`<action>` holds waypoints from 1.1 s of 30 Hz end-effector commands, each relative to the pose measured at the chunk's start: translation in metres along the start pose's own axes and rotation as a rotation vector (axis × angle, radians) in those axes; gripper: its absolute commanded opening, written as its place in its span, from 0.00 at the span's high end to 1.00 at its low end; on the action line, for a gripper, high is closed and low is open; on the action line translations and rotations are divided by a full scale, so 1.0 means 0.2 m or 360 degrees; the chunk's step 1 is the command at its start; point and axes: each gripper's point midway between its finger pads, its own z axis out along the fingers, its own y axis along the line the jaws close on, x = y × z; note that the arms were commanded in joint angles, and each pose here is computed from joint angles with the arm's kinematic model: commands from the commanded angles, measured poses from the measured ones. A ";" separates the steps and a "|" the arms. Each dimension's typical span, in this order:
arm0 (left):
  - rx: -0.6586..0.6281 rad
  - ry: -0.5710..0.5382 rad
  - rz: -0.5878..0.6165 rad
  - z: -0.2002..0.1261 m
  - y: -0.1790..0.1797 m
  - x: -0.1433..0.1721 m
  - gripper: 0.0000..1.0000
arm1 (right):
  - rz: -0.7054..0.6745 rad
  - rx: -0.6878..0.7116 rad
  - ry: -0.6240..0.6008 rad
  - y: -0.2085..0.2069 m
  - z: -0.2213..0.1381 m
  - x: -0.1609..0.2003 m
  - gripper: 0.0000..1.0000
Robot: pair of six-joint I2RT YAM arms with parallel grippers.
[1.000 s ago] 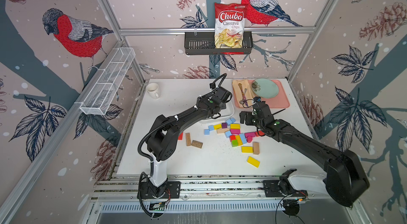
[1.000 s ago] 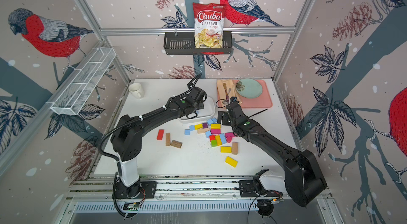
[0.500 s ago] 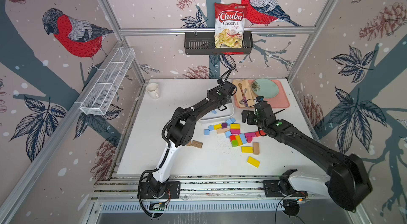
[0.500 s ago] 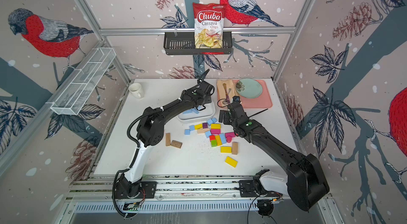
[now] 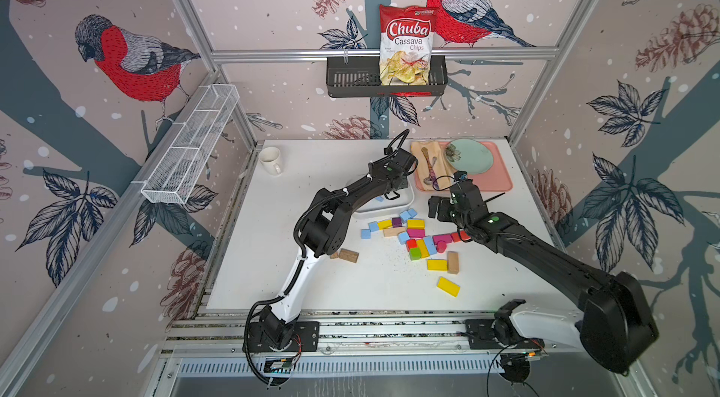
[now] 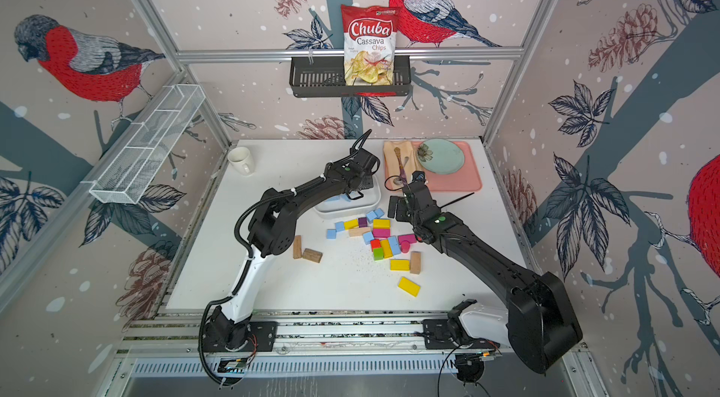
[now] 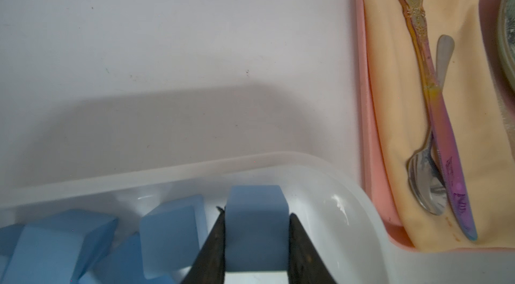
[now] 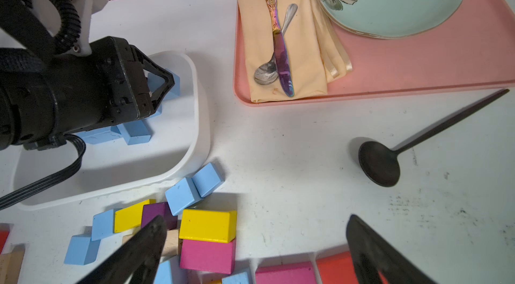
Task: Pick out the blue building blocks
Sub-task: Place the building block in the storage box, then pick up the building block from the center of the board.
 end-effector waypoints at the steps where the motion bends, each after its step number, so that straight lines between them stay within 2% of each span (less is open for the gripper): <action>1: -0.0046 -0.0004 -0.0017 0.01 0.04 0.00 0.75 | 0.0015 0.0026 -0.0002 -0.02 0.00 0.00 0.01; 15: -0.0036 -0.0022 -0.0019 -0.06 0.03 -0.04 0.37 | 0.0025 0.0015 0.0012 -0.02 -0.01 0.03 0.01; 24: 0.0199 -0.0189 -0.0026 -0.39 0.01 -0.16 0.25 | 0.0005 0.0028 0.0044 -0.04 -0.02 0.06 0.01; 33: 0.0383 -0.0363 0.0005 -0.68 0.15 -0.08 0.13 | -0.0017 -0.0006 0.0139 -0.01 0.01 0.15 0.01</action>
